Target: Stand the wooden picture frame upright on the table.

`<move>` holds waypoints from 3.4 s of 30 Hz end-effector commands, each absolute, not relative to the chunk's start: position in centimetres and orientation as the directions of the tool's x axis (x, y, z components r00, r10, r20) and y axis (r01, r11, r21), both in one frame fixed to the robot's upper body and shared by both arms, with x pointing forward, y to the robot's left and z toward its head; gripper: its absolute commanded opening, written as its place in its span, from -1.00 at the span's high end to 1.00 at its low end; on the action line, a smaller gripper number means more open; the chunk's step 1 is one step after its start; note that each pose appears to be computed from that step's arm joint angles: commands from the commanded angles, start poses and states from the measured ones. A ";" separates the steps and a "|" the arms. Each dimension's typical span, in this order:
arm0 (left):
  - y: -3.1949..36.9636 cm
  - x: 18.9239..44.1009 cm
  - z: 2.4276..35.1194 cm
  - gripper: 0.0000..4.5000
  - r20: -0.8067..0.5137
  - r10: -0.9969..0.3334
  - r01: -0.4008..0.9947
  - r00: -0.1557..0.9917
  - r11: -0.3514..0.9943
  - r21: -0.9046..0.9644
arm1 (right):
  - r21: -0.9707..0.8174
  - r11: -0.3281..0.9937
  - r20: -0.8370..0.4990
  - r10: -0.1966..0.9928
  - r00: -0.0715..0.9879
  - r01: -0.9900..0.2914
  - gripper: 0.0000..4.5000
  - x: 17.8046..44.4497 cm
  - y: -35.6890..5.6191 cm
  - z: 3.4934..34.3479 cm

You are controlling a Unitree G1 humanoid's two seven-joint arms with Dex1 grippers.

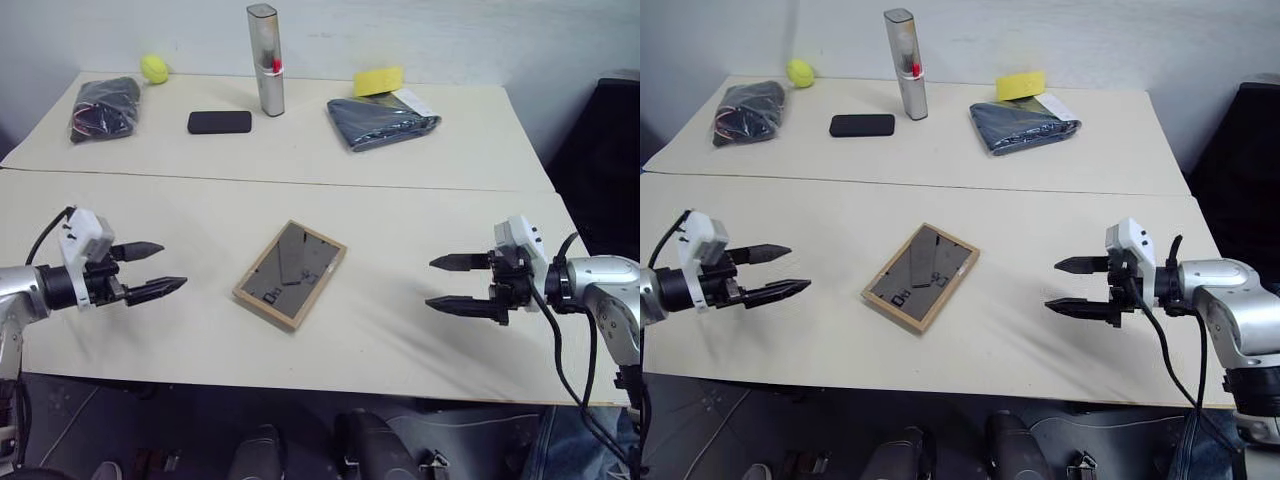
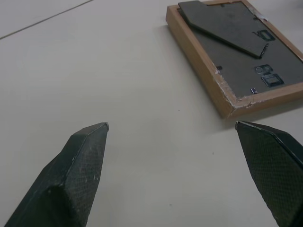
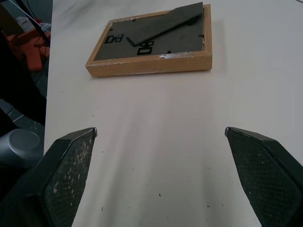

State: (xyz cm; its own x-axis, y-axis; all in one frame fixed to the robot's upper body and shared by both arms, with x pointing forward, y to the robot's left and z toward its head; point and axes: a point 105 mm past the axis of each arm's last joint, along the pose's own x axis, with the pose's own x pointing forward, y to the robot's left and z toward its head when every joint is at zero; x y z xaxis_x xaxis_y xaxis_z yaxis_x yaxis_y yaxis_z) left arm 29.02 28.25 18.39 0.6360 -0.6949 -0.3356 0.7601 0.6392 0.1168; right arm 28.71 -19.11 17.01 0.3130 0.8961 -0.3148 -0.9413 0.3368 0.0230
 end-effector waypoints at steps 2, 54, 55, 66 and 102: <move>27.6 29.3 19.3 -1.00 -0.326 -0.710 0.773 0.623 0.623 0.120 | -0.001 0.328 -0.305 0.900 0.312 -0.945 -0.98 28.6 -18.6 17.0; 17.7 29.3 11.3 -0.51 -0.414 -0.867 0.468 0.277 0.498 -0.730 | -0.444 -0.091 -0.615 0.754 0.229 -0.891 1.00 32.6 -9.6 13.2; 17.5 29.3 11.2 -0.66 -0.414 -0.868 0.458 0.276 0.497 -0.737 | -0.447 -0.103 -0.620 0.752 0.225 -0.889 1.00 32.4 -9.5 13.2; 12.4 27.4 8.4 -0.99 -0.430 -0.891 0.503 0.143 0.440 -0.744 | -0.448 -0.146 -0.607 0.774 0.180 -0.882 1.00 31.5 -6.5 12.6; 12.9 29.1 17.8 0.45 -0.170 -0.972 0.729 0.161 0.233 -0.644 | -0.078 0.158 -0.190 0.967 0.170 -0.984 -0.99 30.9 -6.8 23.9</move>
State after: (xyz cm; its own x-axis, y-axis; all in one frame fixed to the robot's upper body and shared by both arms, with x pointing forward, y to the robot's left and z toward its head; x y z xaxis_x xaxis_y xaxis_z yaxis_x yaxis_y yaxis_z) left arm 29.53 13.55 15.71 0.1993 -0.9514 -0.2346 0.6586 0.3073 -0.6869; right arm 31.39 -7.61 22.57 0.1833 0.9538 -0.2379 -0.9826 0.1704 -0.0739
